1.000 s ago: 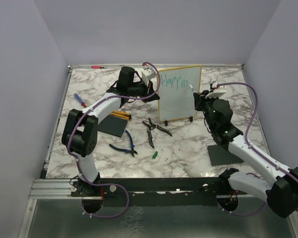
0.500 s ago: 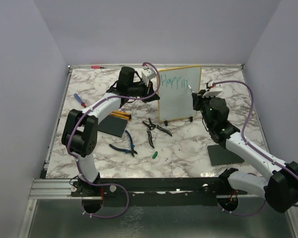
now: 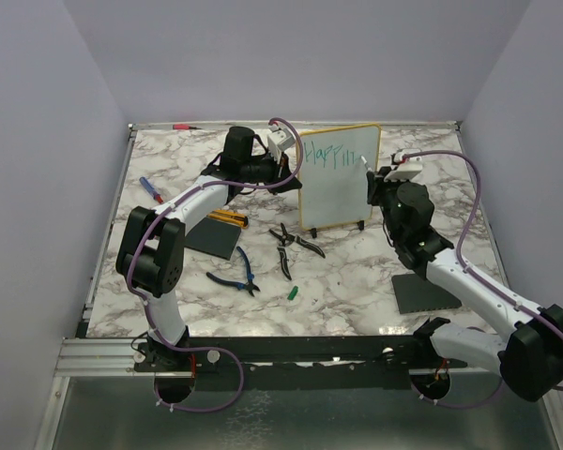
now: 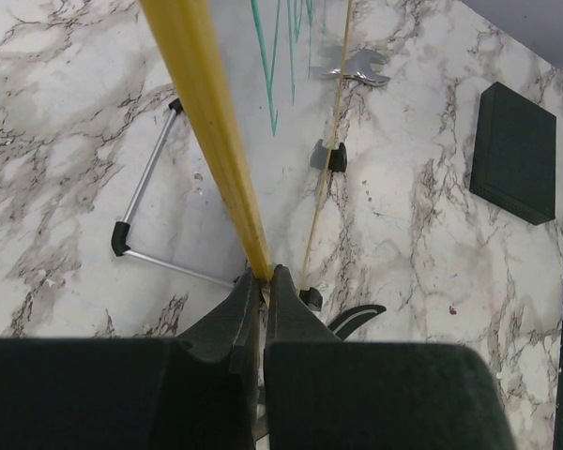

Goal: Write a sentence on the whiteboard

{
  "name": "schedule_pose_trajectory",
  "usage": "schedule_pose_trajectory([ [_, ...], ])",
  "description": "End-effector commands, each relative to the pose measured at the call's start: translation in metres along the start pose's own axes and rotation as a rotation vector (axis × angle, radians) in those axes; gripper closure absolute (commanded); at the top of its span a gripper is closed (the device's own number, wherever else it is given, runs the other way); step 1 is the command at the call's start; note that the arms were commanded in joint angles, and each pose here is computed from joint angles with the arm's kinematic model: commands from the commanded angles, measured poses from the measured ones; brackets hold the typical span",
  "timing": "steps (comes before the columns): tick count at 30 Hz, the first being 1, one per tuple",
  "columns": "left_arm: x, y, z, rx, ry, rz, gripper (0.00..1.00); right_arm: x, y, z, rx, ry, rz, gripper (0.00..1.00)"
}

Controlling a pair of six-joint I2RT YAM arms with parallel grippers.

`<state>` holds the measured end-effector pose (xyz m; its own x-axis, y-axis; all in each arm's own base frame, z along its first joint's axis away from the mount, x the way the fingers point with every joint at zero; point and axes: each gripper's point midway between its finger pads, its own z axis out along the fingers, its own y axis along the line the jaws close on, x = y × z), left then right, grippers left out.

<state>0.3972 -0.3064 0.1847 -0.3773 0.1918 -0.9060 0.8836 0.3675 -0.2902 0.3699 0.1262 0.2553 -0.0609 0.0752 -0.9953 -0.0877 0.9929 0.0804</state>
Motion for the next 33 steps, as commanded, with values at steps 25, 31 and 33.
schedule_pose_trajectory([
  [25, -0.011, -0.006, -0.006, -0.008, -0.020, 0.059, 1.00, 0.016, 0.015, 0.007, -0.075, 0.050, -0.011, 0.99],
  [31, -0.012, -0.006, -0.006, -0.007, -0.021, 0.062, 1.00, 0.028, 0.009, 0.004, -0.047, 0.079, 0.001, 0.99],
  [33, -0.012, -0.006, -0.006, -0.008, -0.021, 0.060, 1.00, 0.029, 0.007, 0.003, -0.036, 0.082, 0.006, 0.99],
])
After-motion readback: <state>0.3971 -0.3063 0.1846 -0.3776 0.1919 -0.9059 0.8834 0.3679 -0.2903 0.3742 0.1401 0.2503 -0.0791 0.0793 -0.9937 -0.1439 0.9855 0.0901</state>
